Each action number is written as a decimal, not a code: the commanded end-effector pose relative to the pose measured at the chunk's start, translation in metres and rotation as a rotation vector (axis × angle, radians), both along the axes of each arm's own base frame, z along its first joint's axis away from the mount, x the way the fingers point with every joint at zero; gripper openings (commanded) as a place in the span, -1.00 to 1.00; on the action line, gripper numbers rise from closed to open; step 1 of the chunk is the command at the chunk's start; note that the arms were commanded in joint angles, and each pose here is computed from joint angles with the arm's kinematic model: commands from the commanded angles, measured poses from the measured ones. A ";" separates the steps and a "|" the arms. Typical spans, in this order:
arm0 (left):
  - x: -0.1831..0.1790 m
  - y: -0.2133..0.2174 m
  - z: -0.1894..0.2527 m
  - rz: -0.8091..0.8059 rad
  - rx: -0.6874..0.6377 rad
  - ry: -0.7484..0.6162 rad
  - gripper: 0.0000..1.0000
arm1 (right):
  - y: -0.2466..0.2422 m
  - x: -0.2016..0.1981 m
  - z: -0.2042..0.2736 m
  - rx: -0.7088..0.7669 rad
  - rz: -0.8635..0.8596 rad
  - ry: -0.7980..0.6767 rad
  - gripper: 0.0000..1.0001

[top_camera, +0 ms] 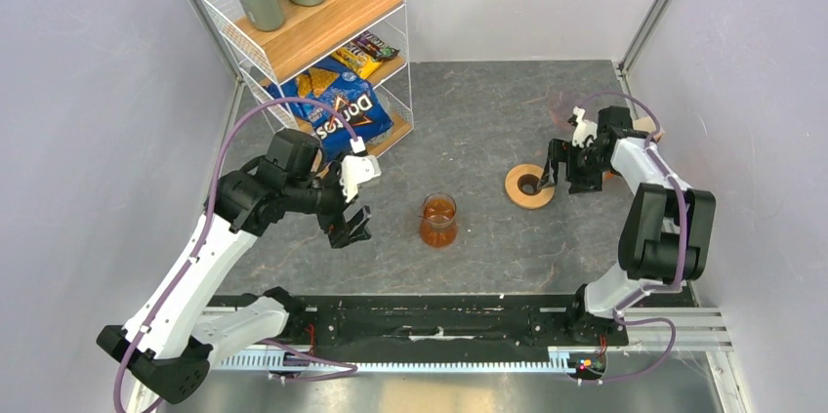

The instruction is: Place the coffee filter in the dripper

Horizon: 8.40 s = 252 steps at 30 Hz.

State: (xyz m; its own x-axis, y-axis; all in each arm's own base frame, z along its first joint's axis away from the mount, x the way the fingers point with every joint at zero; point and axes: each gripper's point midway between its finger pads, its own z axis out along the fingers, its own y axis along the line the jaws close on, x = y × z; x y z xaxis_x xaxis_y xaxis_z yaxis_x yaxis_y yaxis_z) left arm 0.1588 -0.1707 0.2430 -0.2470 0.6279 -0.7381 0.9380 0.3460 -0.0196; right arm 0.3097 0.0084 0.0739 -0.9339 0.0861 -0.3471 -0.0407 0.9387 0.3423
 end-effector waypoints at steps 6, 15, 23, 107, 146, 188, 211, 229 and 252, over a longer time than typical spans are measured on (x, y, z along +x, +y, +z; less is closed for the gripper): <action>0.019 -0.014 0.020 0.069 -0.080 -0.062 0.87 | -0.004 0.045 -0.029 0.026 -0.009 -0.043 0.84; 0.024 -0.017 0.023 0.079 -0.098 -0.075 0.87 | 0.018 0.053 -0.034 0.171 0.036 -0.016 0.44; 0.027 -0.019 0.019 0.070 -0.091 -0.071 0.87 | 0.031 0.055 -0.020 0.252 0.040 -0.041 0.07; 0.021 -0.025 0.009 0.075 -0.112 -0.001 0.87 | 0.241 -0.065 0.102 0.881 0.485 0.114 -0.83; 0.010 -0.041 -0.023 -0.017 -0.051 0.147 0.89 | 0.192 -0.080 0.110 0.559 0.526 0.075 0.75; 0.067 -0.097 -0.108 -0.353 -0.137 -0.208 0.82 | 0.222 -0.076 0.044 0.176 1.289 -0.573 0.78; 0.068 -0.107 -0.092 -0.324 -0.189 -0.173 0.58 | 0.239 -0.070 0.060 0.228 1.244 -0.570 0.64; 0.069 -0.102 -0.096 -0.315 -0.156 -0.177 0.62 | 0.242 -0.071 0.054 0.224 1.267 -0.560 0.62; 0.037 -0.039 -0.066 -0.220 -0.012 -0.192 0.96 | 0.145 -0.070 0.114 0.003 0.907 -0.507 0.94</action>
